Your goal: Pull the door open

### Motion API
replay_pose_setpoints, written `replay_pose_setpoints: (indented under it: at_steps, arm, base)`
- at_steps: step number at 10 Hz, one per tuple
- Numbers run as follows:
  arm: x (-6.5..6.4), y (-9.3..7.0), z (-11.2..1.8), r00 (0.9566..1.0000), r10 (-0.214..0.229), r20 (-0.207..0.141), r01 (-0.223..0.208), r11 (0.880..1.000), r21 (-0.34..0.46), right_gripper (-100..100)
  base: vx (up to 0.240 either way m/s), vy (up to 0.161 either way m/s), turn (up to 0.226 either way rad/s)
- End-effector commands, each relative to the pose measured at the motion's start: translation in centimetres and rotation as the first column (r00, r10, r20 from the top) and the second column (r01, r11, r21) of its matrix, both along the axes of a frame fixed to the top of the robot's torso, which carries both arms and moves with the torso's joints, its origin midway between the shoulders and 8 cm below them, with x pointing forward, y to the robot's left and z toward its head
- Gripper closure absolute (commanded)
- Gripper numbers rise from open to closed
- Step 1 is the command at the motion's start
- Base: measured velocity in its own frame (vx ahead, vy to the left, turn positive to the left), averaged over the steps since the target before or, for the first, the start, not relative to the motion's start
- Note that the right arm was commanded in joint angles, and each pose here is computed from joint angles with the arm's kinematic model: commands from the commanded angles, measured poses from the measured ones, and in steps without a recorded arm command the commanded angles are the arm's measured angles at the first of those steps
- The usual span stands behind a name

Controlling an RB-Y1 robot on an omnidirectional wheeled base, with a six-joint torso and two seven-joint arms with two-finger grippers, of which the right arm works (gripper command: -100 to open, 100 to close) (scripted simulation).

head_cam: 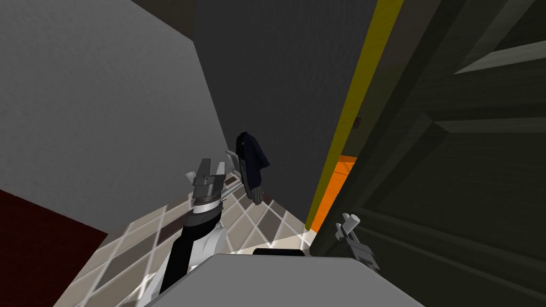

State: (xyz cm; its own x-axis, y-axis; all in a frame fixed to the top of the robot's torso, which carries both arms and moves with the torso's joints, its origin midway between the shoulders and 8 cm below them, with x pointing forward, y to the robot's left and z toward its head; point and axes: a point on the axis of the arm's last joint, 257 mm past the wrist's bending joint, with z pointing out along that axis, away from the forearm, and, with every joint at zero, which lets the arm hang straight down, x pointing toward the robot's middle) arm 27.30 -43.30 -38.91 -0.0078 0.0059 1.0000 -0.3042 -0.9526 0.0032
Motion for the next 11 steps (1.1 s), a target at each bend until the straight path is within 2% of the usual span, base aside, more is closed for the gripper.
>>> replay_pose_setpoints:
  at_steps: [1,4,5,9,11]
  arm:
    - [-0.4,0.8,-0.3,0.9996,0.028,-0.007,-0.028,1.0,0.004,100]
    - [-1.0,1.7,-0.2,0.9972,0.075,-0.008,-0.075,0.997,0.006,100]
    - [-0.8,1.4,-0.2,0.9978,0.065,-0.007,-0.065,0.998,0.003,100]
    - [-1.7,2.3,-0.3,0.9926,0.121,-0.008,-0.121,0.993,0.004,100]
    - [-2.2,2.6,-0.2,0.9884,0.151,-0.008,-0.151,0.988,0.005,100]
  base:
    - [-0.254,-0.04,0.093]
    - [-0.21,0.006,0.071]
    - [-0.099,-0.001,0.016]
    - [-0.191,-0.019,0.109]
    - [-0.251,-0.006,0.102]
